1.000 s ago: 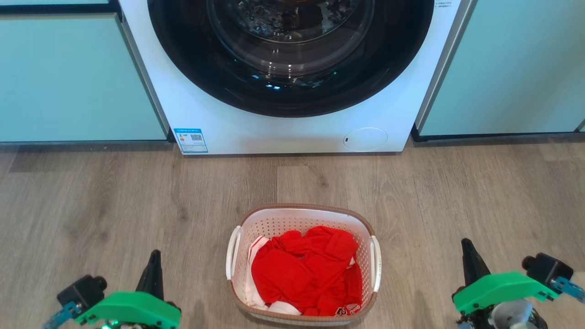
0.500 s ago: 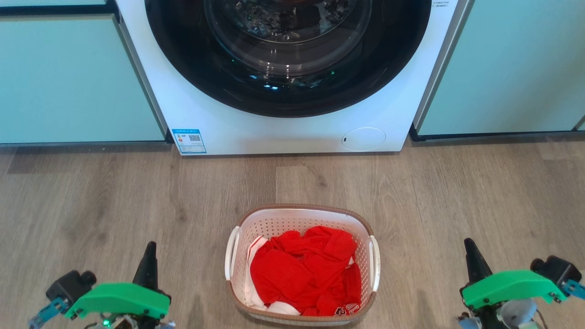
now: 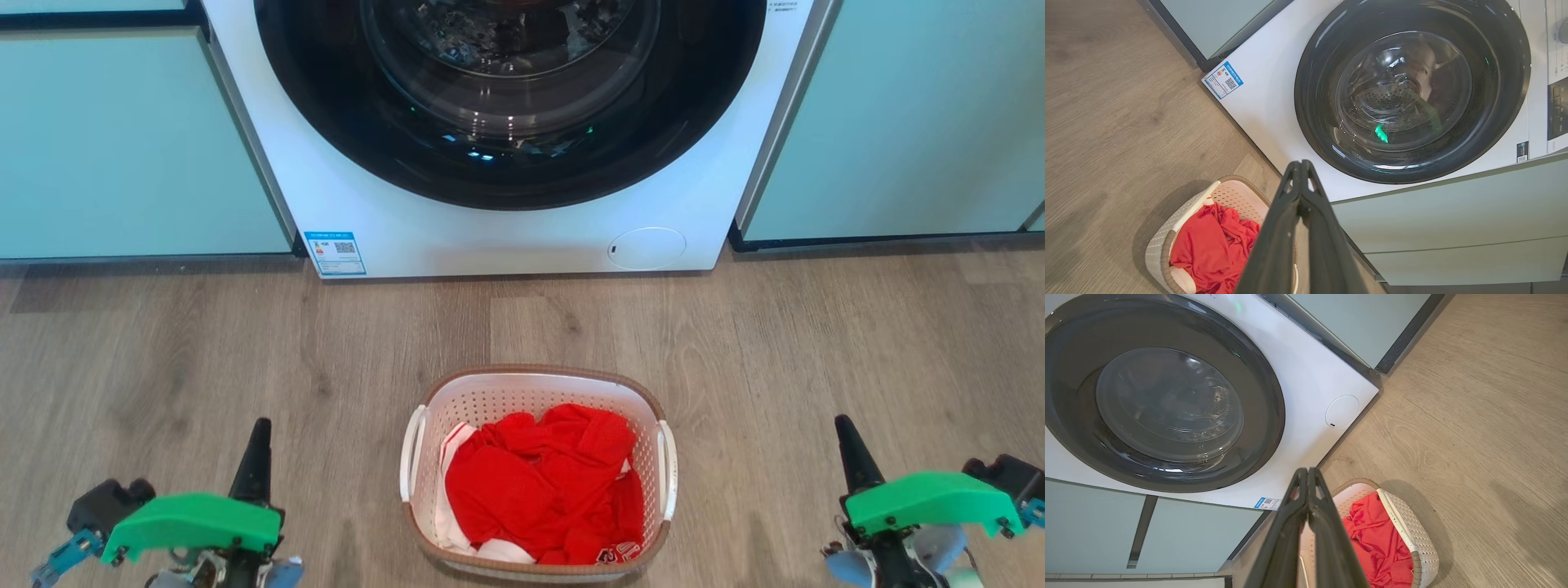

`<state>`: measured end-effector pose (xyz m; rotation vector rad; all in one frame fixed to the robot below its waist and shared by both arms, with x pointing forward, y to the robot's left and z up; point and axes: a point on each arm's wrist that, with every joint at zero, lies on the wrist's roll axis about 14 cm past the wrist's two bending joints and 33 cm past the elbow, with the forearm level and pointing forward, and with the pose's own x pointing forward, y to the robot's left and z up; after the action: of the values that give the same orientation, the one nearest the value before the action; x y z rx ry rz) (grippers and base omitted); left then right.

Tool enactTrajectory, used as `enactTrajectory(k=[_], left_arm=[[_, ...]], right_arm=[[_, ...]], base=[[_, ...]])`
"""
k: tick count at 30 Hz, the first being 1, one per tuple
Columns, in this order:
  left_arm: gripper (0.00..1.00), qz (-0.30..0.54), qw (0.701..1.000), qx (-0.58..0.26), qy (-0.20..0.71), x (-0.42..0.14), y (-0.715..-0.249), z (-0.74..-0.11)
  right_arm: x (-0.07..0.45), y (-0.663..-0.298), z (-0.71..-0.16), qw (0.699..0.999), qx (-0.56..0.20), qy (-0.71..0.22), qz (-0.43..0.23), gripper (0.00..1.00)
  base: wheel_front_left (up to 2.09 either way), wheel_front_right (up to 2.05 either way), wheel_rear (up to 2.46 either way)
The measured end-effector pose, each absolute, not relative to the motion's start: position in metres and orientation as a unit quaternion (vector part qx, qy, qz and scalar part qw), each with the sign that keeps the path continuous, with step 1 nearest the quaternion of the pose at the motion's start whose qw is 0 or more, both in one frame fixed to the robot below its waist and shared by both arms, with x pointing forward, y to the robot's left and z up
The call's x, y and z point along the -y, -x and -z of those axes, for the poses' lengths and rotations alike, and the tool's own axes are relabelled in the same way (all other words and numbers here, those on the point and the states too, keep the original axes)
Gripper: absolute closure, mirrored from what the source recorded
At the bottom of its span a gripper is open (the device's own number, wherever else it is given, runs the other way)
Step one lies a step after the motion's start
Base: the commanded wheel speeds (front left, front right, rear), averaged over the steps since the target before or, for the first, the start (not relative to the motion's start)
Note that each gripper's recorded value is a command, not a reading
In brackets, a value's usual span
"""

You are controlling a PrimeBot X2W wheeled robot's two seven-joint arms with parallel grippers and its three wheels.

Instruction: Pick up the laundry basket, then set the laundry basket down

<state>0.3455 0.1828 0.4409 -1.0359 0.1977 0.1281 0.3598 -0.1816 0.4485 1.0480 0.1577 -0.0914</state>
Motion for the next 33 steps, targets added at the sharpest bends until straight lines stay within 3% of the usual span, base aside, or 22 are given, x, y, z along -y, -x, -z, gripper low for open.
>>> enactTrajectory(k=[33], left_arm=[[1.00, -0.041, 0.758, -0.066, 0.648, -0.185, -0.364, -0.462]], right_arm=[[0.195, -0.369, -0.466, 0.754, -0.043, -0.653, 0.049, 1.00]], base=[[0.00, 0.00, 0.00]])
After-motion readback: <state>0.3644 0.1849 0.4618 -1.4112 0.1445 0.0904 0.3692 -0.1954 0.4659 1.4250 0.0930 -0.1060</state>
